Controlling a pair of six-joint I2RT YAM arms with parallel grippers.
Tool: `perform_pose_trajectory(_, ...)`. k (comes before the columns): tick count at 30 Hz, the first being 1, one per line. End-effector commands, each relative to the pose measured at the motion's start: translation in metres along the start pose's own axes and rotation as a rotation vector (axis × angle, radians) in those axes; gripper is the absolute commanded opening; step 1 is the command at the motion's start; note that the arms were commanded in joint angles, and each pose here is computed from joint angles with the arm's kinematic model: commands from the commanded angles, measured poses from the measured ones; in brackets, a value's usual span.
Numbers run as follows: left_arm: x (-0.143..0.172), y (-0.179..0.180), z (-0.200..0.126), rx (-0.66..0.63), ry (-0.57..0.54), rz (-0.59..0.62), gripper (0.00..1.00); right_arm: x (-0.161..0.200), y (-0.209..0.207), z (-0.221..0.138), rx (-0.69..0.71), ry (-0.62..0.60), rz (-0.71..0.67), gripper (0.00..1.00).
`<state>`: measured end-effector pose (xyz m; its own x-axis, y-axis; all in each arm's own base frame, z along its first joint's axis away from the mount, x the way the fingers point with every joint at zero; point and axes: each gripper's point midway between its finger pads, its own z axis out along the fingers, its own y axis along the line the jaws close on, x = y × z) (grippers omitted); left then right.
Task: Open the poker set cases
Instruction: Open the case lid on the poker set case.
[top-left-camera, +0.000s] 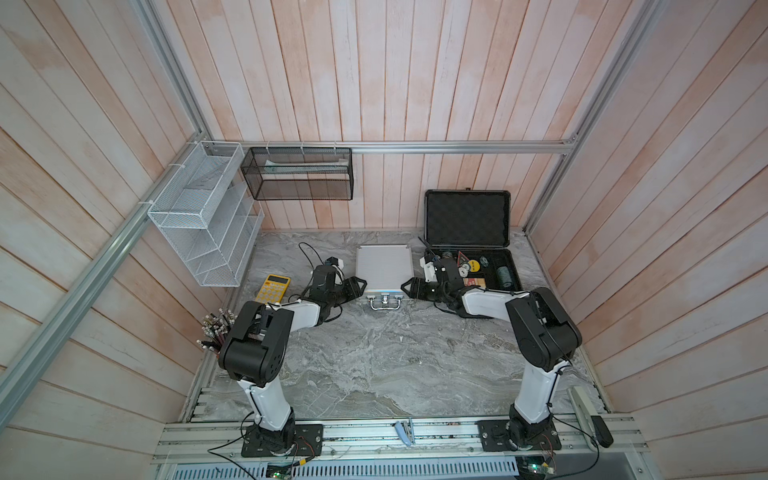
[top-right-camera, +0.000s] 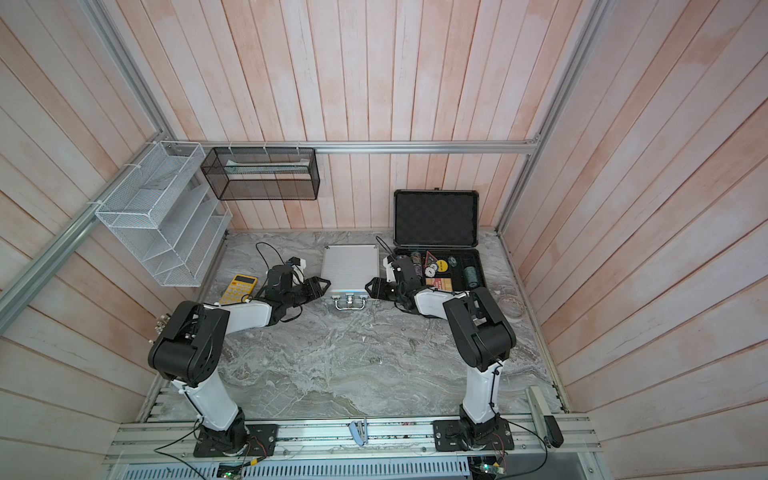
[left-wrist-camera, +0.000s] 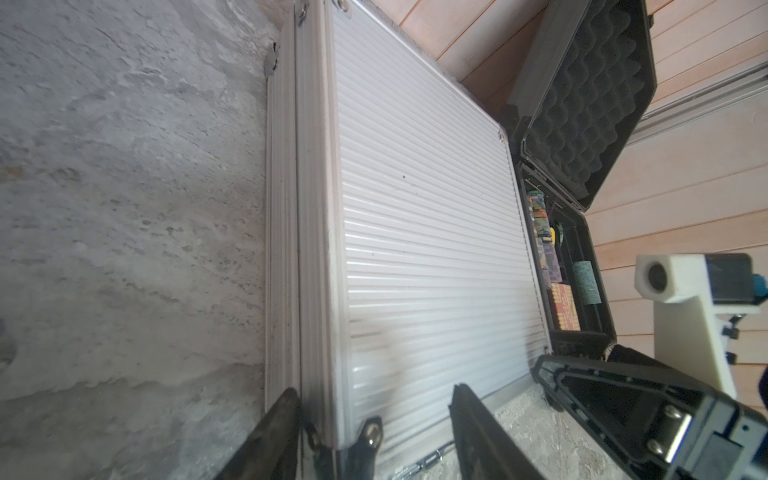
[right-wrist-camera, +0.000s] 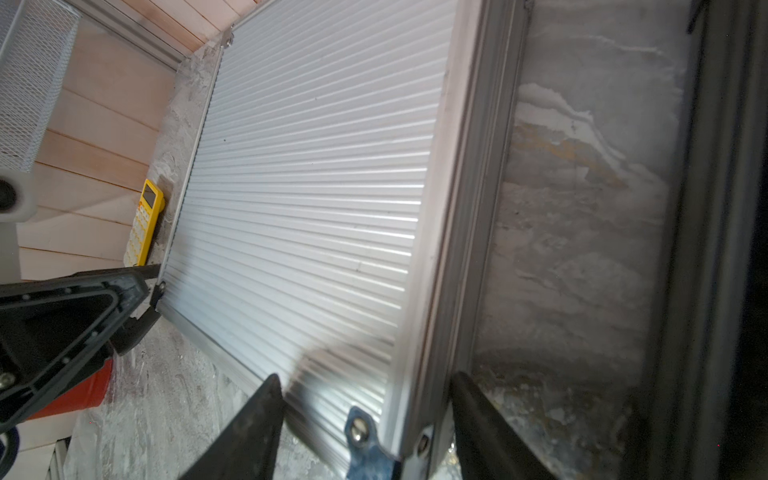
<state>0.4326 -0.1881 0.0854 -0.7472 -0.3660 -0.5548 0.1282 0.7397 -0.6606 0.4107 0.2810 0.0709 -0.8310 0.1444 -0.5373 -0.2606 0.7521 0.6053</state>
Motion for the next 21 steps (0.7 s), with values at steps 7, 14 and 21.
perform_pose_trajectory(7,-0.025,-0.046,-0.022,0.106,-0.052,0.065,0.60,-0.003,0.063,-0.025,-0.197,-0.011,0.027,0.64)
perform_pose_trajectory(14,-0.023,-0.049,-0.019,0.126,-0.047,0.054,0.60,-0.002,0.068,-0.031,-0.254,-0.020,0.088,0.64)
perform_pose_trajectory(21,-0.030,-0.052,-0.030,0.105,-0.074,0.086,0.61,-0.019,0.073,-0.044,-0.339,-0.077,0.168,0.64)
